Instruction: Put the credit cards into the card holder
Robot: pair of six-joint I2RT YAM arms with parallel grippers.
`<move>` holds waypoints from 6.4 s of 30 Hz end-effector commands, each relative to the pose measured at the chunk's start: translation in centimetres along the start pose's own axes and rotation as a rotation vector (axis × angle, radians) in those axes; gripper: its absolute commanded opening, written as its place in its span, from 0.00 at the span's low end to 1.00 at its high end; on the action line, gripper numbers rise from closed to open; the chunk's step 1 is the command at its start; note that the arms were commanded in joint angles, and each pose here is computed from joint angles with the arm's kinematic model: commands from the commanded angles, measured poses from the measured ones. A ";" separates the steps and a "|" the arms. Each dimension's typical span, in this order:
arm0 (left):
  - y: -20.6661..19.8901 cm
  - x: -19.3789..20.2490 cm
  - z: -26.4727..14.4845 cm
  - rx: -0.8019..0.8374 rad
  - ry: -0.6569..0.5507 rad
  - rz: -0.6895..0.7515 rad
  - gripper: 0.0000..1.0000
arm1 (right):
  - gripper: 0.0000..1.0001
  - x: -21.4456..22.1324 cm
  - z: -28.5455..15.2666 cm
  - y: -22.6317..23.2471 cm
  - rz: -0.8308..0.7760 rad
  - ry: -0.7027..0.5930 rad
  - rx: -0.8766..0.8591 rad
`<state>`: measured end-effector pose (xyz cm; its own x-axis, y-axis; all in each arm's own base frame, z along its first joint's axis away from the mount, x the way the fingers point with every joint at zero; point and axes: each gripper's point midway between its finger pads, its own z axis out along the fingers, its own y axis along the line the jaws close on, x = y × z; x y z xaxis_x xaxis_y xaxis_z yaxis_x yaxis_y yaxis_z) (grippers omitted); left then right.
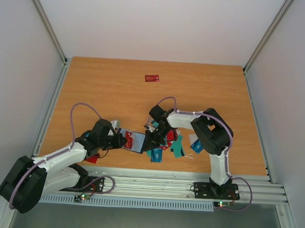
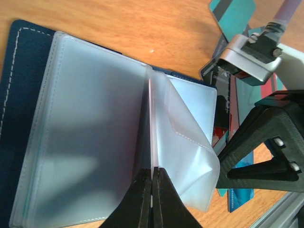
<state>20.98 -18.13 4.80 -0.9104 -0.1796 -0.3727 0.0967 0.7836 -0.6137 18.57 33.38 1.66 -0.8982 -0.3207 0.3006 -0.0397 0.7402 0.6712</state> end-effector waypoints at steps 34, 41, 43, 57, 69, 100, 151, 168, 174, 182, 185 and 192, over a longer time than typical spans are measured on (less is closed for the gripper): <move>-0.1 -1.4 1.4 -0.061 0.041 -0.010 0.00 | 0.16 2.8 -2.1 4.1 -0.066 -0.012 -0.220; 0.3 -1.7 2.3 -0.087 0.055 -0.032 0.00 | 0.14 2.0 0.9 2.9 -0.032 -0.027 -0.113; 0.2 -1.8 2.4 -0.085 0.051 -0.041 0.00 | 0.14 1.5 1.3 1.9 -0.017 -0.046 -0.075; -0.3 -2.2 2.5 -0.054 0.037 0.032 0.00 | 0.11 -1.2 0.9 -5.0 0.109 -0.087 0.152; -2.2 -3.5 3.9 0.082 -0.025 0.113 0.00 | 0.11 -0.5 0.1 -5.1 0.017 0.004 0.143; 0.3 -0.9 6.2 0.232 0.028 -0.077 0.00 | 0.10 -2.0 -0.3 -4.4 0.086 0.048 0.115; -0.9 -1.4 2.0 -0.250 0.276 0.175 0.68 | 0.23 -2.5 -4.6 0.4 0.015 -0.106 -0.007; -0.5 -1.5 4.1 -0.238 0.381 0.244 0.64 | 0.23 -3.8 -2.1 -1.5 0.107 -0.095 -0.025; -0.8 -1.1 4.4 -0.206 0.404 0.242 0.64 | 0.22 -4.0 -1.5 -2.1 0.124 -0.086 -0.027; -2.0 -0.7 4.8 -0.140 0.412 0.206 0.62 | 0.22 -4.2 -1.1 -2.3 0.130 -0.083 -0.033; -2.1 -0.6 4.9 -0.137 0.410 0.205 0.61 | 0.21 -4.2 -1.1 -2.3 0.131 -0.082 -0.036; -3.6 -0.1 5.3 -0.070 0.425 0.200 0.60 | 0.20 -4.2 -1.1 -2.3 0.131 -0.084 -0.041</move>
<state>23.17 -22.51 3.11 -0.9639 0.2174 -0.1539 0.2640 0.8559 -0.4447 23.03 33.30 2.14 -0.9303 -0.2128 0.2988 0.0658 0.7045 0.7066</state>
